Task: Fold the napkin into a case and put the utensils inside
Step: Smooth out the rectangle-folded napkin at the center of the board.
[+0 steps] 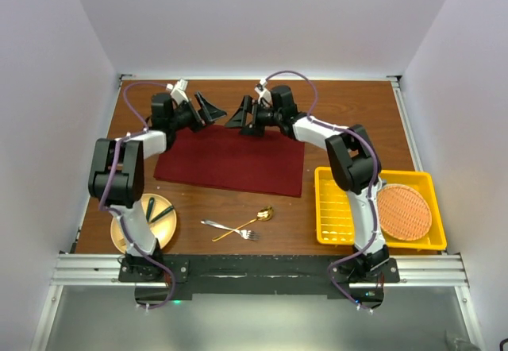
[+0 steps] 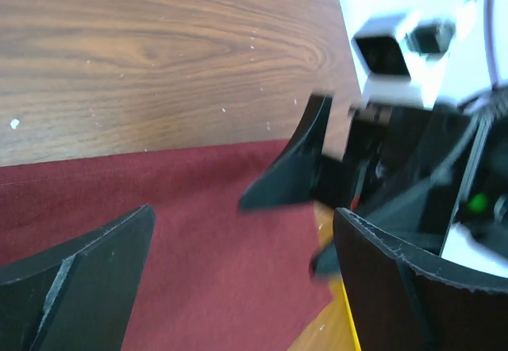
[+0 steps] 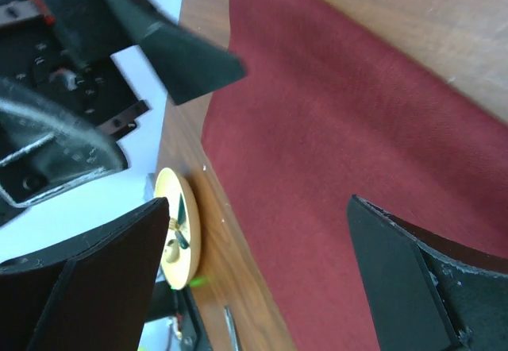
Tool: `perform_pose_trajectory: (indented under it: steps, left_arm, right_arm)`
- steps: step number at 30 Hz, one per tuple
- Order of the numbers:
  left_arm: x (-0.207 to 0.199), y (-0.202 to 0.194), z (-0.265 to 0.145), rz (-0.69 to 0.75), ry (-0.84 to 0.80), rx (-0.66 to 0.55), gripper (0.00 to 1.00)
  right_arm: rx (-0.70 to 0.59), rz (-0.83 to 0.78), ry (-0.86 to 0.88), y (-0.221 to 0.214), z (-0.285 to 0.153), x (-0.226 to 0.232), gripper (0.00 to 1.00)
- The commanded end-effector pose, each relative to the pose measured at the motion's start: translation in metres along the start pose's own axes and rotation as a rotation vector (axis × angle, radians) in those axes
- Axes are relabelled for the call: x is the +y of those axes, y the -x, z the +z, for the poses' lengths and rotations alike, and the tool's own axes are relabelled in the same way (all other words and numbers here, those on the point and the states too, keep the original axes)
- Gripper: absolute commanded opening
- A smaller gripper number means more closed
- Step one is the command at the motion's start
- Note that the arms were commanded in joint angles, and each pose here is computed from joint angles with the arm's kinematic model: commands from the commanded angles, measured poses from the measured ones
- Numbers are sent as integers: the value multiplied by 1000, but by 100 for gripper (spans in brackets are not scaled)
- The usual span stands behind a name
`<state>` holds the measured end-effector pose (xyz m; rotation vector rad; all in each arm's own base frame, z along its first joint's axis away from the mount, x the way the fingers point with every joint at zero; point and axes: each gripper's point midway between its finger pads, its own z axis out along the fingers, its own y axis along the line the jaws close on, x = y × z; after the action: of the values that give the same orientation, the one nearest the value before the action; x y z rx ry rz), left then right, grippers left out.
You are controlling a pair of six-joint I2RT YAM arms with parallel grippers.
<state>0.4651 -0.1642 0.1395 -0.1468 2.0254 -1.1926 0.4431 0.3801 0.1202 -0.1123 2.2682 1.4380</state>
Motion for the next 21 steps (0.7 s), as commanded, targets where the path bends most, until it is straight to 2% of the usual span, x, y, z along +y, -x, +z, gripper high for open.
perform_pose_trajectory:
  steps: [1, 8, 12, 18, 21]
  left_arm:
    - [0, 29, 21, -105, -30, -123, 100]
    - [38, 16, 48, -200, 6, -130, 100]
    - [58, 10, 45, -227, 30, -122, 100]
    - [43, 10, 3, -44, 13, -61, 100]
    - [49, 34, -41, 139, 55, -13, 100]
  right_arm:
    - [-94, -1, 104, 32, 2, 27, 98]
    - [-61, 19, 71, 22, 18, -8, 98]
    - [-30, 14, 32, 14, 16, -34, 98]
    - [30, -43, -10, 7, 9, -48, 98]
    - [32, -110, 50, 18, 2, -20, 98]
